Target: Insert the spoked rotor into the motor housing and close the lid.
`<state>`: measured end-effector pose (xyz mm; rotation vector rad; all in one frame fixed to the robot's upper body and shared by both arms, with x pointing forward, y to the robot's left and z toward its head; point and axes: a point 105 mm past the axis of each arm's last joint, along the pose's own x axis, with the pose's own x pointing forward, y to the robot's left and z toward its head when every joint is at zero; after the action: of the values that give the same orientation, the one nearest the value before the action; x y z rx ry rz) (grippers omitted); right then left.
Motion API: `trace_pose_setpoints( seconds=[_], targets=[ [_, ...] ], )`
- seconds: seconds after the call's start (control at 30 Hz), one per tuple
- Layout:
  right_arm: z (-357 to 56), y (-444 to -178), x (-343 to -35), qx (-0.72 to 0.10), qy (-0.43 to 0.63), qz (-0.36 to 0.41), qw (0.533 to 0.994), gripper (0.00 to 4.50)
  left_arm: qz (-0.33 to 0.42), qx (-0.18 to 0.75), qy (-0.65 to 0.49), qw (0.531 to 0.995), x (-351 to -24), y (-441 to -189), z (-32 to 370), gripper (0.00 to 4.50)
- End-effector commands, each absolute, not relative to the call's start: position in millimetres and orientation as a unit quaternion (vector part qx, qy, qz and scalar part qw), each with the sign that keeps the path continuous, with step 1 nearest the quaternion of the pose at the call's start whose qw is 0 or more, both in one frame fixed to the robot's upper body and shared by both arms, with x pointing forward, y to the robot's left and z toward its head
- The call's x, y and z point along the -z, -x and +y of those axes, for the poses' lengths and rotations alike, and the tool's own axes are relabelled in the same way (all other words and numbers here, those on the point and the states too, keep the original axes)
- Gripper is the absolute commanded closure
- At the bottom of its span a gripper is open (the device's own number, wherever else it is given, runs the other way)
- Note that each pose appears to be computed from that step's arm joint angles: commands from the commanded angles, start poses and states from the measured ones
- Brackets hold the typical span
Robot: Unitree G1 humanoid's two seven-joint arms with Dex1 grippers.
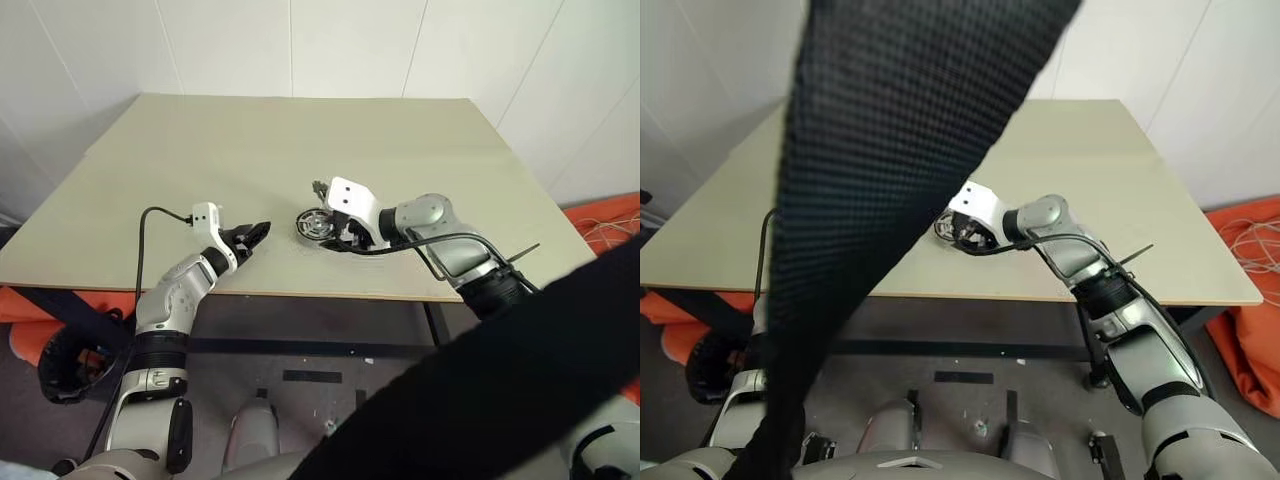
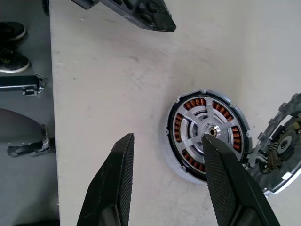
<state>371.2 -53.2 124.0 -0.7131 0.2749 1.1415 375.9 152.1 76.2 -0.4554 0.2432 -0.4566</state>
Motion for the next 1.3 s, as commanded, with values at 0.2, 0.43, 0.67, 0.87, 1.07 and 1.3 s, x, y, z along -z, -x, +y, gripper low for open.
trace_pose_setpoints(
  seconds=[0.2, 0.43, 0.67, 0.87, 1.07, 1.3],
  targets=[
    [-46, -392, -120, -0.524, 0.328, 0.132, 0.775, 1.92, 0.088, 0.224, 0.215, 0.947, -94, -380, 156, 1.52],
    [-56, -395, -97, -0.521, 0.324, 0.166, 0.772, 1.92, 0.086, 0.218, 0.214, 0.948, -94, -378, 160, 1.52],
    [-64, -399, -88, -0.508, 0.324, 0.18, 0.777, 1.92, 0.086, 0.218, 0.213, 0.948, -94, -379, 159, 1.52],
    [-63, -400, -93, -0.51, 0.319, 0.174, 0.779, 3.23, 0.086, 0.218, 0.213, 0.948, -94, -379, 159, 1.52],
    [-62, -401, -100, -0.513, 0.331, 0.16, 0.776, 4.48, 0.086, 0.217, 0.214, 0.948, -94, -380, 158, 1.52],
    [-60, -401, -114, -0.517, 0.335, 0.145, 0.774, 4.48, 0.086, 0.216, 0.217, 0.948, -93, -380, 157, 1.52]
  ],
)
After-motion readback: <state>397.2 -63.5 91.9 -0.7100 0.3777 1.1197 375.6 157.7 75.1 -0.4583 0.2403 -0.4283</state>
